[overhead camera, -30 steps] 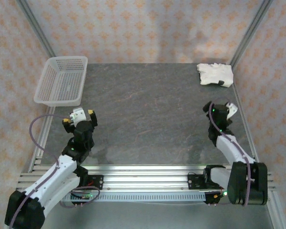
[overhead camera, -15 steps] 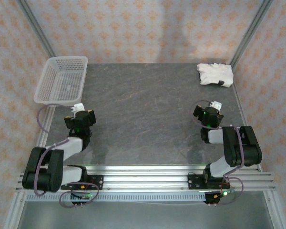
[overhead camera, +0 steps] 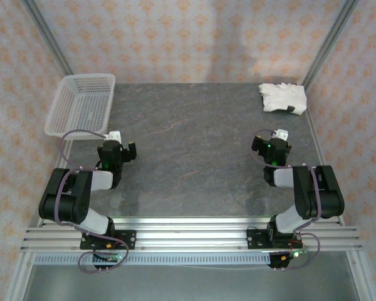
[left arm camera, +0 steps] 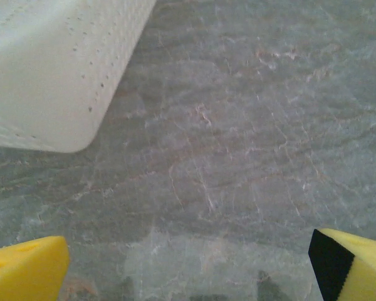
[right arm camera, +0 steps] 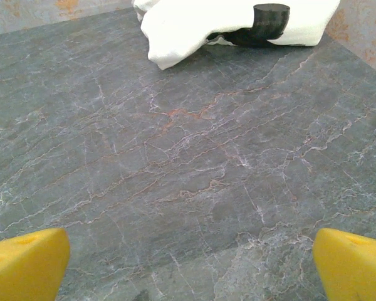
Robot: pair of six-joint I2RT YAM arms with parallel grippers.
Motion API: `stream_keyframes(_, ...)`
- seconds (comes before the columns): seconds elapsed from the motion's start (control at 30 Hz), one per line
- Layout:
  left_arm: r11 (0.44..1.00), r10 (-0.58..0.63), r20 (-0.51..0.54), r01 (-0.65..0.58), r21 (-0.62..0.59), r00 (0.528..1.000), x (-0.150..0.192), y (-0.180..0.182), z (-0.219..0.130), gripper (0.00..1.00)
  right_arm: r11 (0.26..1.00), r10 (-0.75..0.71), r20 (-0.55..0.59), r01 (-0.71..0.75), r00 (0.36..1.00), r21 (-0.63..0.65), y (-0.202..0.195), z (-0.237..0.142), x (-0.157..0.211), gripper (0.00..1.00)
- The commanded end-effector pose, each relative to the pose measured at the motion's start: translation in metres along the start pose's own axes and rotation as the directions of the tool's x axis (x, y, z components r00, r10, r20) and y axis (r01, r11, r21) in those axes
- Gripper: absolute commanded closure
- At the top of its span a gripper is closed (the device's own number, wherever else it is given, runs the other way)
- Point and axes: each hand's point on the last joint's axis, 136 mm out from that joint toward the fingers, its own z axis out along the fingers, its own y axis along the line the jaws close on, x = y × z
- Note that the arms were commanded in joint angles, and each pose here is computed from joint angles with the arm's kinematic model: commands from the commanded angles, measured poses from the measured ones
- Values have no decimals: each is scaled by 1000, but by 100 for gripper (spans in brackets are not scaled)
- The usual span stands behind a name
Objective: Fold the inside-out t-shirt
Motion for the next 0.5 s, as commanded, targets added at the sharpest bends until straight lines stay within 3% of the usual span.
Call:
stream_keyframes(0.0, 1000, -19, 109, 18, 8, 994, -35, -1, -1, 0, 1000, -10, 25, 11, 1000, -19, 6, 0, -11, 1)
stream_keyframes(0.47, 1000, 16, 108, -15, -12, 994, -35, -6, -2, 0, 999, -21, 22, 22, 1000, -43, 10, 0, -10, 1)
